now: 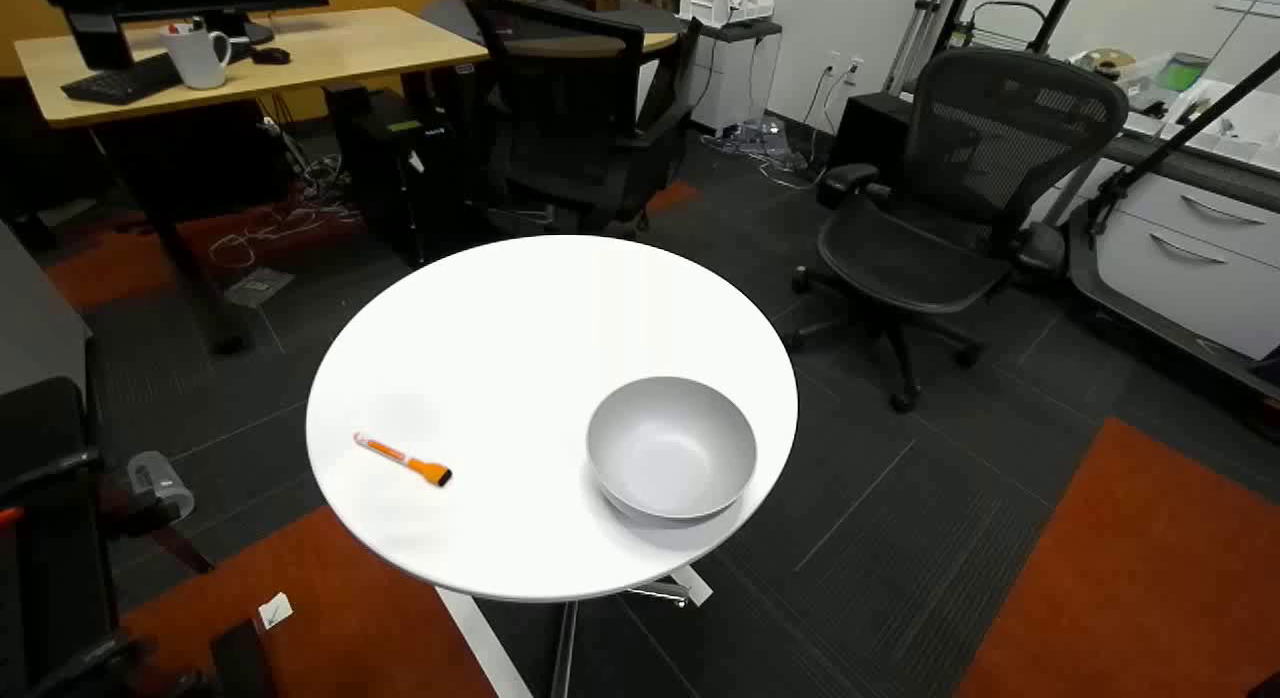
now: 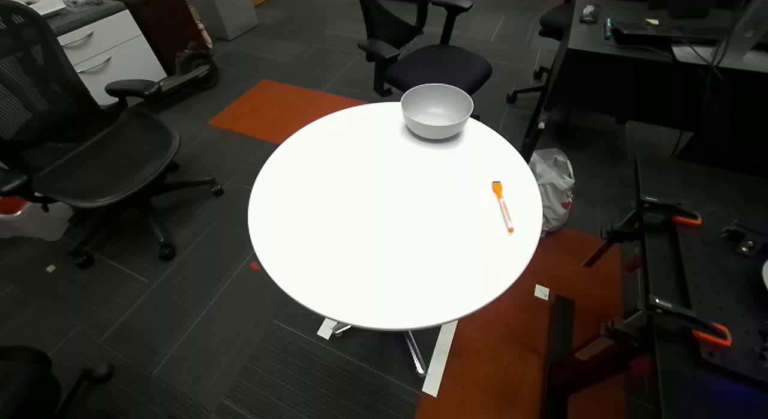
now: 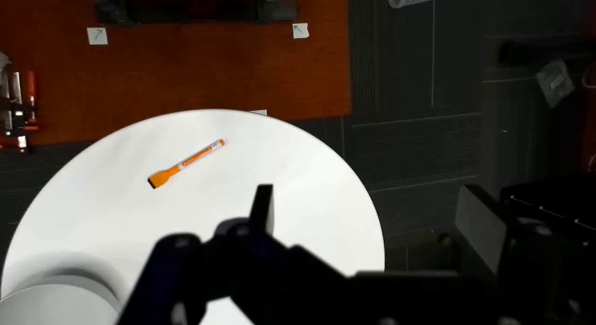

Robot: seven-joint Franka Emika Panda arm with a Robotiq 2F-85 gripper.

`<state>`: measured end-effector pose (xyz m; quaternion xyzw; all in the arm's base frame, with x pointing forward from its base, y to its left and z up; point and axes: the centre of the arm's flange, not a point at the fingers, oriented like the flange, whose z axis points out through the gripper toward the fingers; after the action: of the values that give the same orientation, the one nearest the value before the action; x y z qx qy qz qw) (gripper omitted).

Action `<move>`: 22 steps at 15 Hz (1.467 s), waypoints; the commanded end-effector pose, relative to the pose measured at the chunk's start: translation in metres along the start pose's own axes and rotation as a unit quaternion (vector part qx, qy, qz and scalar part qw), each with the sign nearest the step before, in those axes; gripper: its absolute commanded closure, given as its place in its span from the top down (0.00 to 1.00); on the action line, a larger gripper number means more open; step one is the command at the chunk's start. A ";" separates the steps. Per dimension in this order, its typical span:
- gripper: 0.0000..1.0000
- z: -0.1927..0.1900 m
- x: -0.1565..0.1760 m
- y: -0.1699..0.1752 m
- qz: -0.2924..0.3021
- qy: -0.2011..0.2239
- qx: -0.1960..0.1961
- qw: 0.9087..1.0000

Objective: Put the marker in the bowl

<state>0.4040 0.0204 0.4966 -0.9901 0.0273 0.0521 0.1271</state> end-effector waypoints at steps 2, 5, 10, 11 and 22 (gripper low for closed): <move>1.00 0.000 0.000 0.000 0.000 0.000 0.000 1.000; 1.00 0.000 0.000 0.000 0.000 0.000 0.000 1.000; 1.00 0.013 0.015 0.009 0.051 0.018 0.000 0.999; 1.00 0.018 0.020 0.012 0.071 0.025 0.002 0.997; 1.00 0.142 0.065 0.072 0.355 0.061 -0.008 0.933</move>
<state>0.4469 -0.0139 0.3640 -0.9439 0.3160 0.0289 0.0910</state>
